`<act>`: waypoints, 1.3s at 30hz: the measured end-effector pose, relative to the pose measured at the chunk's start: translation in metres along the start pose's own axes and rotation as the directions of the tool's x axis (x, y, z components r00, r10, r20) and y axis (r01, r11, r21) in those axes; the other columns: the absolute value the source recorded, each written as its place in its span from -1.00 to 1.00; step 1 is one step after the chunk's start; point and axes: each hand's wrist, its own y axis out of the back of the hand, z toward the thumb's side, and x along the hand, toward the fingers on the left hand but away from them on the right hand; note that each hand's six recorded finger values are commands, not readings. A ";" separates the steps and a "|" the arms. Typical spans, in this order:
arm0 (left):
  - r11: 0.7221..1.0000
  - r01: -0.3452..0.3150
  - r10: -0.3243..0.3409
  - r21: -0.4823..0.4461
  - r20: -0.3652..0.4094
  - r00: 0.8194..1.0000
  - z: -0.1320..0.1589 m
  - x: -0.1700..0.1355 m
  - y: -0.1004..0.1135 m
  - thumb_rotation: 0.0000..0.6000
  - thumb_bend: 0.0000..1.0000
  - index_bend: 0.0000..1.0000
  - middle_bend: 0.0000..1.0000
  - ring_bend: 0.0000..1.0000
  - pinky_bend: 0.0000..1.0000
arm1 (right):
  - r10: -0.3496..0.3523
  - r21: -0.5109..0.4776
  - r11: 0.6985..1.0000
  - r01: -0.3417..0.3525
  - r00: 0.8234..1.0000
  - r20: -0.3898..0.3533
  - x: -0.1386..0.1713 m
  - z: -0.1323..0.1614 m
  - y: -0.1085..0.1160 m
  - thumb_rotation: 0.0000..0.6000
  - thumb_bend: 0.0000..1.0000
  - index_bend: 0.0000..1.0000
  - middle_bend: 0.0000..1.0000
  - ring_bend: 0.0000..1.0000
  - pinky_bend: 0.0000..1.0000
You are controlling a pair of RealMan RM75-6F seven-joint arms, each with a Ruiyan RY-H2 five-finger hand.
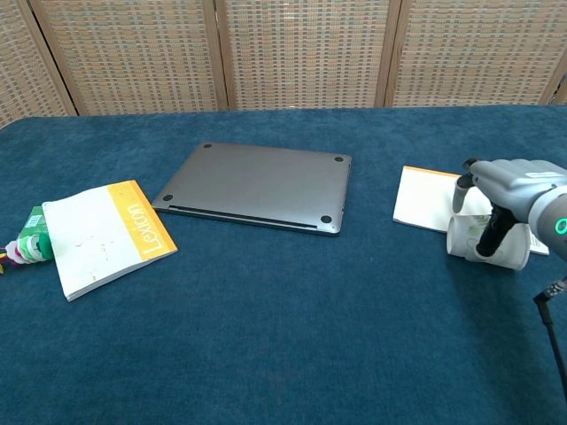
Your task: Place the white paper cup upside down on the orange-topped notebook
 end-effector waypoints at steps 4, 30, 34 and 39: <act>1.000 -0.001 0.001 -0.001 0.000 1.000 0.000 0.000 0.000 1.00 -0.62 -1.00 -1.00 -1.00 -1.00 | 0.006 0.020 1.000 -0.006 1.000 0.013 0.000 0.001 -0.002 1.00 -0.42 -0.21 -1.00 -1.00 -1.00; 1.000 0.002 -0.002 -0.005 -0.004 1.000 -0.001 0.001 -0.001 1.00 -0.62 -1.00 -1.00 -1.00 -1.00 | -0.032 -0.277 0.961 0.021 0.999 -0.034 0.004 0.008 0.014 1.00 -0.42 0.01 -0.97 -1.00 -1.00; 1.000 -0.001 0.001 -0.002 -0.003 1.000 0.000 0.001 0.000 1.00 -0.62 -1.00 -1.00 -1.00 -1.00 | -0.030 -0.447 0.895 0.001 0.998 -0.059 0.003 0.005 0.021 1.00 -0.42 0.02 -0.97 -1.00 -1.00; 1.000 0.002 -0.002 0.003 0.000 1.000 0.001 0.000 -0.002 1.00 -0.62 -1.00 -1.00 -1.00 -1.00 | -0.031 -0.648 0.760 -0.040 0.995 -0.097 0.002 0.003 0.029 1.00 -0.42 0.01 -0.97 -1.00 -1.00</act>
